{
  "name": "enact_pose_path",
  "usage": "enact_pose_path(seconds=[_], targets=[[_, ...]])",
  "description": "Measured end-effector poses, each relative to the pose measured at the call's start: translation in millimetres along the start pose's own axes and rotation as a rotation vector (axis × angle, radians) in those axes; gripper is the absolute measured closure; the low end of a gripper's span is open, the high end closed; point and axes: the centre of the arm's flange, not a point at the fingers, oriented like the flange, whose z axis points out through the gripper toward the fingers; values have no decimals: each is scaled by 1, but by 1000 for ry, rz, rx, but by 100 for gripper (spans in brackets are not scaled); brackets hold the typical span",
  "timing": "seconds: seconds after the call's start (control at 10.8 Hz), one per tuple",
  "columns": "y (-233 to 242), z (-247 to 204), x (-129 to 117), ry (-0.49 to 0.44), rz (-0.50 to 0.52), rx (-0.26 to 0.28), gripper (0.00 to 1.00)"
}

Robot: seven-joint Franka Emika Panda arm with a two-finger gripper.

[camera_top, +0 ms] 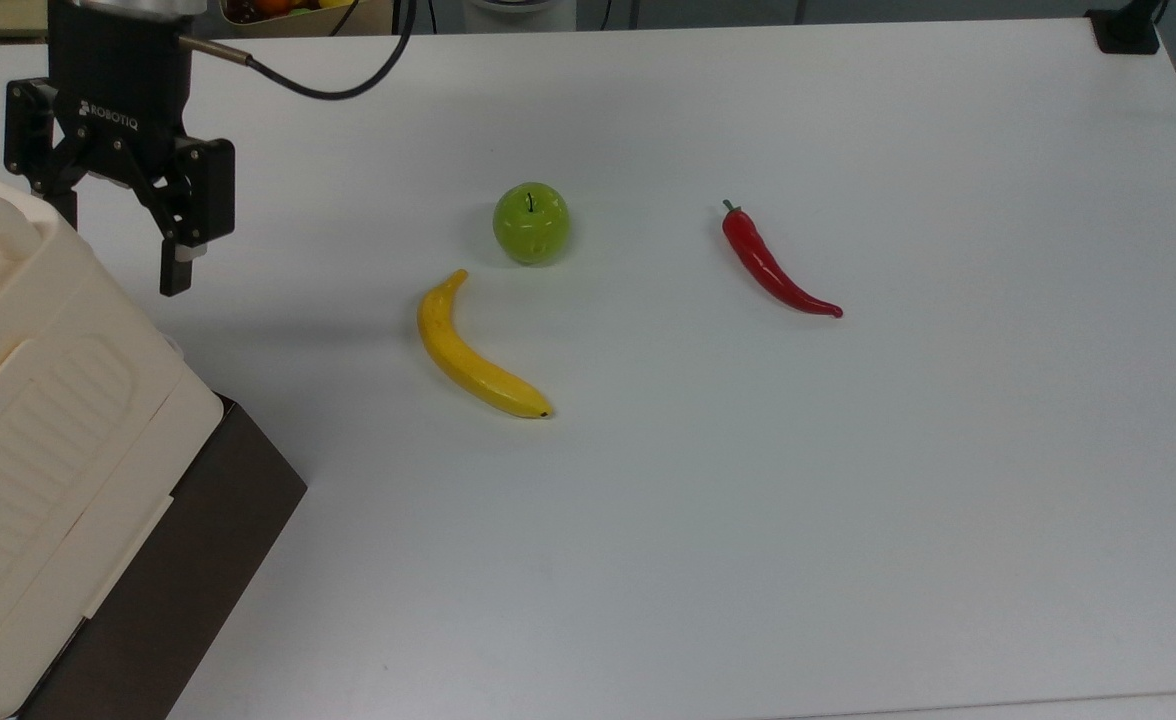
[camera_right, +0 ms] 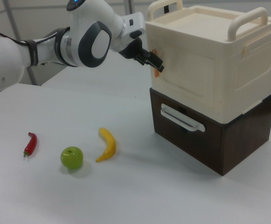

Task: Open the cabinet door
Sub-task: 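Move the gripper to the orange handle on the cabinet door and grasp it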

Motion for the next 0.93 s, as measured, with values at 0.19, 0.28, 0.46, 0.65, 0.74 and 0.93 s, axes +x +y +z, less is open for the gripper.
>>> enact_pose_path(seconds=[0.19, 0.28, 0.46, 0.65, 0.74, 0.93], targets=[[-1, 2, 0, 5, -26, -17, 20], [-2, 3, -1, 6, -40, -26, 26], [-4, 6, -2, 4, -59, -38, 46], [-4, 7, -3, 4, -63, -40, 58], [-5, 7, -3, 4, -70, -44, 64], [-5, 8, -3, 4, -78, -49, 68]])
